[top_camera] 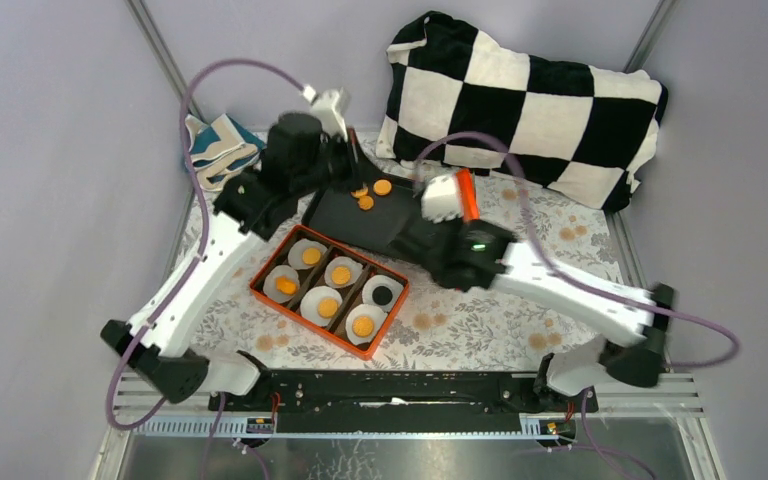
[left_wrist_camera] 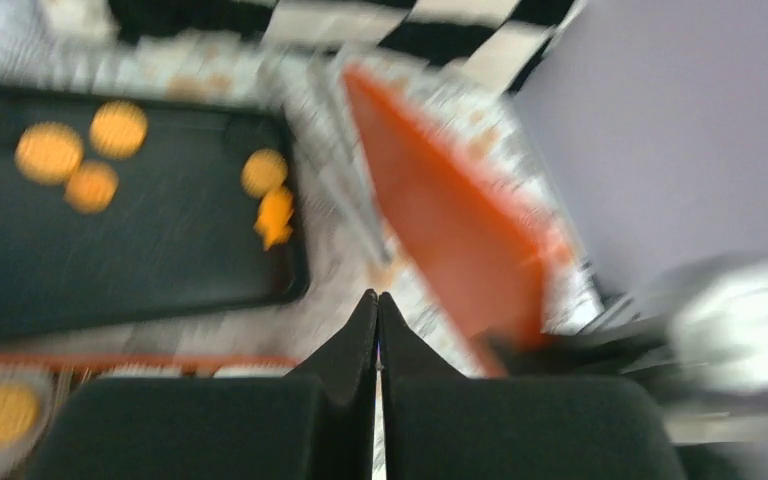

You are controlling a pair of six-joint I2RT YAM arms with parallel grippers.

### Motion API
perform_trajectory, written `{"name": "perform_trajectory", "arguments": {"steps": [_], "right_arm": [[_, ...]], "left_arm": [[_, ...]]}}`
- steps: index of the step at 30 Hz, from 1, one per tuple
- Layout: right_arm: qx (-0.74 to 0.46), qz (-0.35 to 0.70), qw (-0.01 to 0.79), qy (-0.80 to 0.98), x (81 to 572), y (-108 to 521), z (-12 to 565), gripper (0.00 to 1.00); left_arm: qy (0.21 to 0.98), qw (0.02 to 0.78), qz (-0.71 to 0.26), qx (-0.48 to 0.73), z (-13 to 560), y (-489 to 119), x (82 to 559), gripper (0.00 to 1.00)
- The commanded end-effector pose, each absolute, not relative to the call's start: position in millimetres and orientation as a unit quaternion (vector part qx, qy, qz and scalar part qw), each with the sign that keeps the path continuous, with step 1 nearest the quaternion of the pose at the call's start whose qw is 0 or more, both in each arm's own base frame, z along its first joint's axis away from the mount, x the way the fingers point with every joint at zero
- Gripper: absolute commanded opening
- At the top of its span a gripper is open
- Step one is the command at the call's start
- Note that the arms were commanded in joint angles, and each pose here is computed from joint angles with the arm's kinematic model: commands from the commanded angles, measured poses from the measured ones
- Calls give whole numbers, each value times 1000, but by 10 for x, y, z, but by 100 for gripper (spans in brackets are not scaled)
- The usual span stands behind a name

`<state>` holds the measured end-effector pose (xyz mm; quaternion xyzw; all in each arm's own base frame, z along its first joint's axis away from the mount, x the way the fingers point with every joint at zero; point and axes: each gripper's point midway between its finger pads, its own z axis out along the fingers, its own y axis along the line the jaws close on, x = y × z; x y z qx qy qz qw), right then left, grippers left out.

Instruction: Pack the cookies

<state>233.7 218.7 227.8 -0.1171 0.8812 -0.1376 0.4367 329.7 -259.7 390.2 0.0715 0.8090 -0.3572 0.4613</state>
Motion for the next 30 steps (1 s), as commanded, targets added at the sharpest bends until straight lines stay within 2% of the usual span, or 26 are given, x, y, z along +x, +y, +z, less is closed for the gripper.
{"name": "perform_trajectory", "arguments": {"steps": [1, 6, 12, 20, 24, 30], "right_arm": [[-66, 32, 538, 840, 2440, 2128, 3441, 0], [-27, 60, 589, 805, 2412, 1884, 3987, 0], [-3, 195, 621, 759, 2199, 1825, 4397, 0], [9, 185, 619, 763, 2139, 1650, 4328, 0], [18, 180, 624, 760, 2117, 1540, 4357, 0], [20, 179, 623, 762, 2088, 1483, 4305, 0]], "left_arm": [[895, 403, -189, 28, 2660, -2197, 3124, 0], [928, 341, -148, 35, 2033, -2166, 2779, 0], [949, 282, -121, 75, 1455, -2369, 2417, 0], [958, 216, -130, 140, 895, -2969, 1994, 0], [960, 196, -125, 158, 668, -3113, 1936, 0], [954, 204, -126, 177, 499, -3301, 2075, 0]]}}
